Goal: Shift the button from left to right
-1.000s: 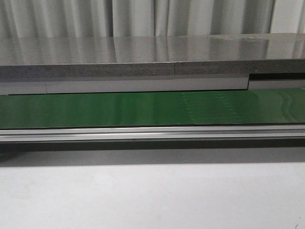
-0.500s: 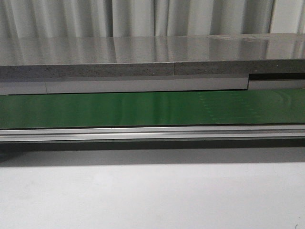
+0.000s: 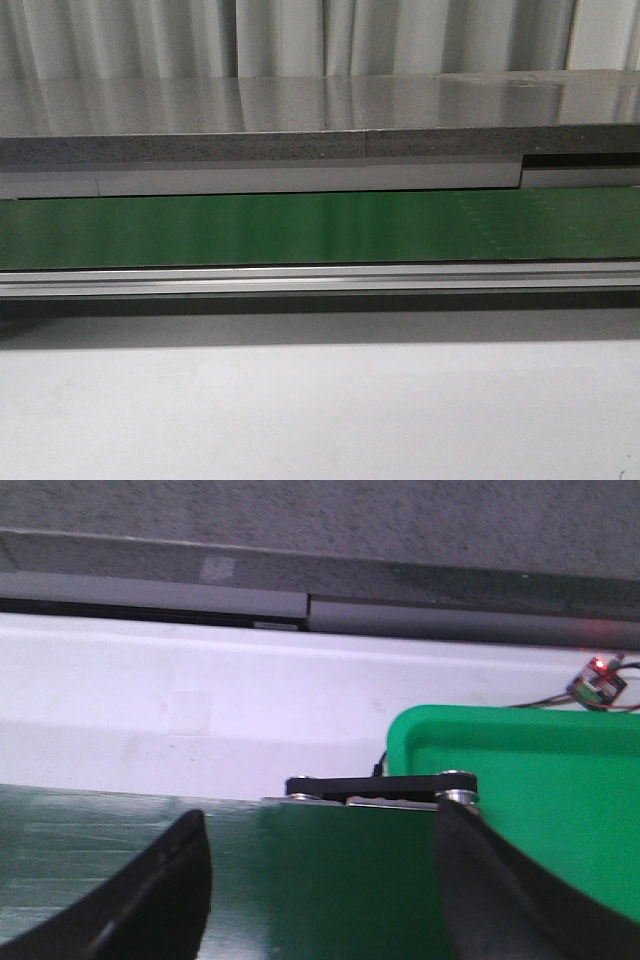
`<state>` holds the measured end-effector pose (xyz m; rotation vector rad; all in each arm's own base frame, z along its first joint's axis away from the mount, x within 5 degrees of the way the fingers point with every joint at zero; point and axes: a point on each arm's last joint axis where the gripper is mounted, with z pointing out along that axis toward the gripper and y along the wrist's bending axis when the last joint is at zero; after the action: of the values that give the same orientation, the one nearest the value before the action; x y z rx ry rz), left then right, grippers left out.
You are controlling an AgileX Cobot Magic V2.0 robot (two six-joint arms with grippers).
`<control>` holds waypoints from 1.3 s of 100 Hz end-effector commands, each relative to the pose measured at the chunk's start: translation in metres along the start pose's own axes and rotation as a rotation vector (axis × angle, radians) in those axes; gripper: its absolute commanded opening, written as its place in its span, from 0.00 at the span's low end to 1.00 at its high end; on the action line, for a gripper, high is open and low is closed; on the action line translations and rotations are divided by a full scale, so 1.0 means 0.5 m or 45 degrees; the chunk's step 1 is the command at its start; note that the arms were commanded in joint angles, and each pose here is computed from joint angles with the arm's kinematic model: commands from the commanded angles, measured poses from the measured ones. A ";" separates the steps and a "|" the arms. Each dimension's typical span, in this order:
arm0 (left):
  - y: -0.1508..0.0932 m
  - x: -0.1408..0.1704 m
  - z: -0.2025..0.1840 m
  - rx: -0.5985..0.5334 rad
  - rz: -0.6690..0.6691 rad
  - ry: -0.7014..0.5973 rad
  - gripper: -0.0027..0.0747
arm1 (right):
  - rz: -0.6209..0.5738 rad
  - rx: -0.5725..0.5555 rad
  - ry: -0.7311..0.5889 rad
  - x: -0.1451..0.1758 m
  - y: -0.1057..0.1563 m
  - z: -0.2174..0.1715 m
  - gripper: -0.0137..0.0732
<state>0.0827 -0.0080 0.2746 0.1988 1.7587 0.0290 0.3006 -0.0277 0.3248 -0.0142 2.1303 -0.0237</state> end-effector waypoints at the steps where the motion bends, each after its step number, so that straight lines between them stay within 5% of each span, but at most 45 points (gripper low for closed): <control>1: 0.005 -0.032 -0.004 -0.020 -0.020 -0.131 0.01 | 0.013 0.003 -0.222 -0.023 0.018 -0.063 0.72; 73: 0.005 -0.032 -0.004 -0.020 -0.020 -0.131 0.01 | 0.071 -0.152 -0.531 0.215 0.075 -0.326 0.71; 82: 0.005 -0.032 -0.004 -0.020 -0.020 -0.131 0.01 | 0.059 -0.176 -0.529 0.230 0.078 -0.344 0.62; 113: 0.005 -0.032 -0.004 -0.020 -0.020 -0.131 0.01 | 0.048 -0.197 -0.515 0.240 0.082 -0.356 0.09; 130: 0.005 -0.032 -0.004 -0.020 -0.020 -0.131 0.01 | 0.049 -0.195 -0.521 0.239 0.081 -0.356 0.08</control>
<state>0.0827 -0.0080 0.2746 0.1988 1.7587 0.0290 0.0851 0.0142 0.3039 -0.0886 1.8002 0.1601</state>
